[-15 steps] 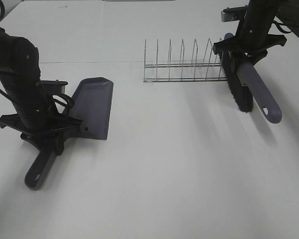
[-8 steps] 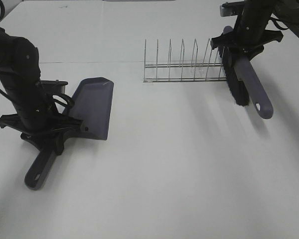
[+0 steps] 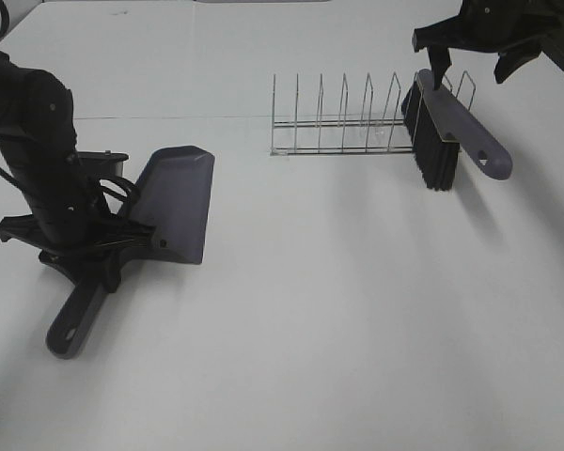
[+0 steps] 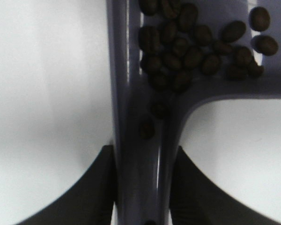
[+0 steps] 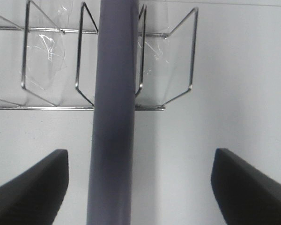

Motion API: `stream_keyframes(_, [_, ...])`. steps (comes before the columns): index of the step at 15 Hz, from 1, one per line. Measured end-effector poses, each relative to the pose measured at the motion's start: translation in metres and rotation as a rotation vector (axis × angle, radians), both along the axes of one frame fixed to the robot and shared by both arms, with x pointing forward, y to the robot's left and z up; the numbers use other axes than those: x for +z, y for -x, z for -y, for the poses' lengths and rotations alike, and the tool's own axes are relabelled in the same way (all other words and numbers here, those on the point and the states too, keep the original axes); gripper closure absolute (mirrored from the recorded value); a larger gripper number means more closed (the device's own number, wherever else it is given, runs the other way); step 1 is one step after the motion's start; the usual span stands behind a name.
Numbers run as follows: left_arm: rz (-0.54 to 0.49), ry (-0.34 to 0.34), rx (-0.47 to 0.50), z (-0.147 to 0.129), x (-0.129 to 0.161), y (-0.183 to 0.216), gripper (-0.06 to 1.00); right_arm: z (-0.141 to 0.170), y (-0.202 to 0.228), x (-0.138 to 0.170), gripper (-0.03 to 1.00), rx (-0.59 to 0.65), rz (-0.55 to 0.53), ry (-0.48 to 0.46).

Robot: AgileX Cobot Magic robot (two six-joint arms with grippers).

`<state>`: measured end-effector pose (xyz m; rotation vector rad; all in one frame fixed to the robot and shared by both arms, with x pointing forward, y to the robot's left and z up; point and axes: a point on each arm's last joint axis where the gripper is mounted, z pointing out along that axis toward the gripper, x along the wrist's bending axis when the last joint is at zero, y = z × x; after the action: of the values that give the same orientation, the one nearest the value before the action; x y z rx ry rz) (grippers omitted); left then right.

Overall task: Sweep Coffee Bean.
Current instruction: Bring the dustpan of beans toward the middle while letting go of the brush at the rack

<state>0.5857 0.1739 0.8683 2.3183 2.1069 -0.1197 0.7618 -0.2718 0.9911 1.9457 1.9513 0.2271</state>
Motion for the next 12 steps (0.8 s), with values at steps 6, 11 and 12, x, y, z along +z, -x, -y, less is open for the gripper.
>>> stream_keyframes(6, [0.037, 0.058, 0.02, 0.014, 0.012, -0.005, 0.68, -0.013, 0.024, 0.083, 0.26, 0.018, 0.145, -0.166])
stream_keyframes(11, [0.072, 0.091, -0.004, 0.043, 0.013, 0.002, 0.68, -0.065, 0.038, 0.103, 0.26, 0.149, 0.171, -0.196])
stream_keyframes(12, [0.074, 0.091, 0.002, 0.043, 0.013, 0.002, 0.68, -0.074, 0.04, 0.103, 0.26, 0.168, 0.17, -0.198])
